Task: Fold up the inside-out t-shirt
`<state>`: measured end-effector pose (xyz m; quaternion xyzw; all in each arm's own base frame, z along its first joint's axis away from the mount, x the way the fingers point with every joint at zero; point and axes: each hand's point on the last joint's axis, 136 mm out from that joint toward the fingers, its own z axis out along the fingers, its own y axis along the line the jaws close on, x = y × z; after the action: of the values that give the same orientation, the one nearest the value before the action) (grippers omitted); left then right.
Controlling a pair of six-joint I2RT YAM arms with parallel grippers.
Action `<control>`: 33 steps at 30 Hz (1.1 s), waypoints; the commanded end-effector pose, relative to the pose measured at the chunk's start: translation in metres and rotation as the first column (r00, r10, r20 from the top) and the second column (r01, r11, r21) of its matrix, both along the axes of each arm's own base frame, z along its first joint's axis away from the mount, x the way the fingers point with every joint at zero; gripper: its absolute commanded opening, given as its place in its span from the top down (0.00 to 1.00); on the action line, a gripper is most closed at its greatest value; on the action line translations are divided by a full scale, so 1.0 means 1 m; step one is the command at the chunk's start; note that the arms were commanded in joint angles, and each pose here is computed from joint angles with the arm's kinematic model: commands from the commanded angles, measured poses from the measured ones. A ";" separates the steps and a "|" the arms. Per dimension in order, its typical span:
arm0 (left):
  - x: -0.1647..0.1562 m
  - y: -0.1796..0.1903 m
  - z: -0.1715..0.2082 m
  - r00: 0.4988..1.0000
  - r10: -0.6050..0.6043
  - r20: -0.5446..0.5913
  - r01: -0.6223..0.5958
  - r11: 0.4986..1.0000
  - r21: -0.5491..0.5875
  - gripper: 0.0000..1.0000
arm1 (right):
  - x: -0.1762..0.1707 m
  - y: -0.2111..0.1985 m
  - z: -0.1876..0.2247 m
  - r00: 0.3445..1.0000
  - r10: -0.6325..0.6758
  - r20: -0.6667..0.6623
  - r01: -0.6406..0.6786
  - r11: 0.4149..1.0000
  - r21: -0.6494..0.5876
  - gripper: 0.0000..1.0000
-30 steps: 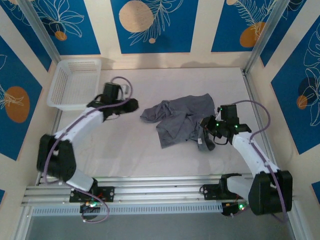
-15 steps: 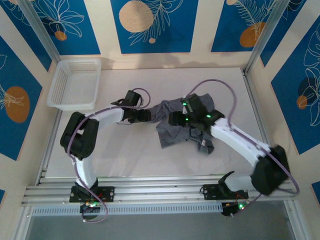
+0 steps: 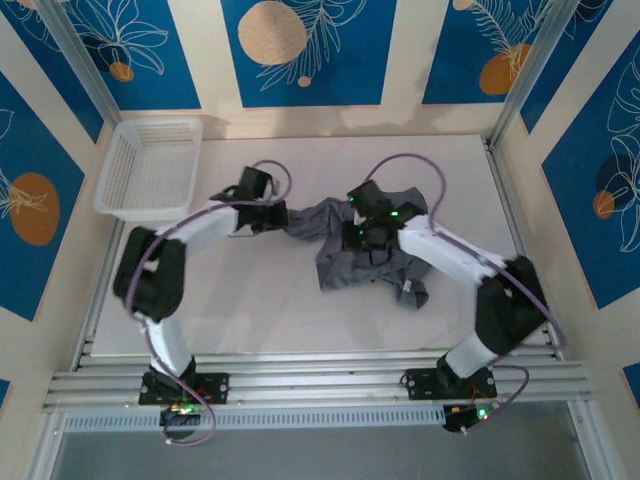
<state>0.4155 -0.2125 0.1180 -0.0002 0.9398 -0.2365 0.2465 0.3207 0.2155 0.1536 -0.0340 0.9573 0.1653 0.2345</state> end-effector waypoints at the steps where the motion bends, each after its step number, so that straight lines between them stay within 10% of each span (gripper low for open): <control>1: -0.003 0.045 0.150 0.957 0.038 0.288 -0.030 0.999 -0.033 1.00 | 0.008 -0.034 0.127 0.942 -0.055 0.330 0.026 0.996 0.091 1.00; 7: -0.081 0.083 0.361 0.723 0.017 0.691 -0.012 1.000 -0.013 1.00 | -0.045 -0.081 0.315 0.567 -0.099 0.818 -0.109 0.975 0.193 1.00; 11: -0.123 0.096 0.422 0.610 0.039 0.792 -0.011 0.999 -0.041 1.00 | -0.072 -0.089 0.355 0.429 -0.111 0.896 -0.162 0.967 0.197 1.00; 19: -0.139 0.124 0.427 0.573 0.081 0.815 -0.138 0.990 -0.001 1.00 | -0.073 -0.119 0.362 0.424 -0.189 0.886 -0.014 0.977 0.215 1.00; 25: -0.134 0.118 0.432 0.556 0.095 0.825 -0.113 0.993 -0.038 1.00 | -0.082 -0.100 0.371 0.461 -0.158 0.873 -0.136 0.960 0.245 1.00; 33: -0.003 0.038 0.379 0.669 0.032 0.743 0.038 0.996 -0.078 1.00 | -0.068 -0.046 0.334 0.637 -0.090 0.765 -0.327 0.867 0.375 1.00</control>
<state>0.3544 -0.1362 0.5216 0.0717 0.7430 -0.2274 0.6254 0.2576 0.1417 0.4943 -0.0825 0.6951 0.3022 0.6470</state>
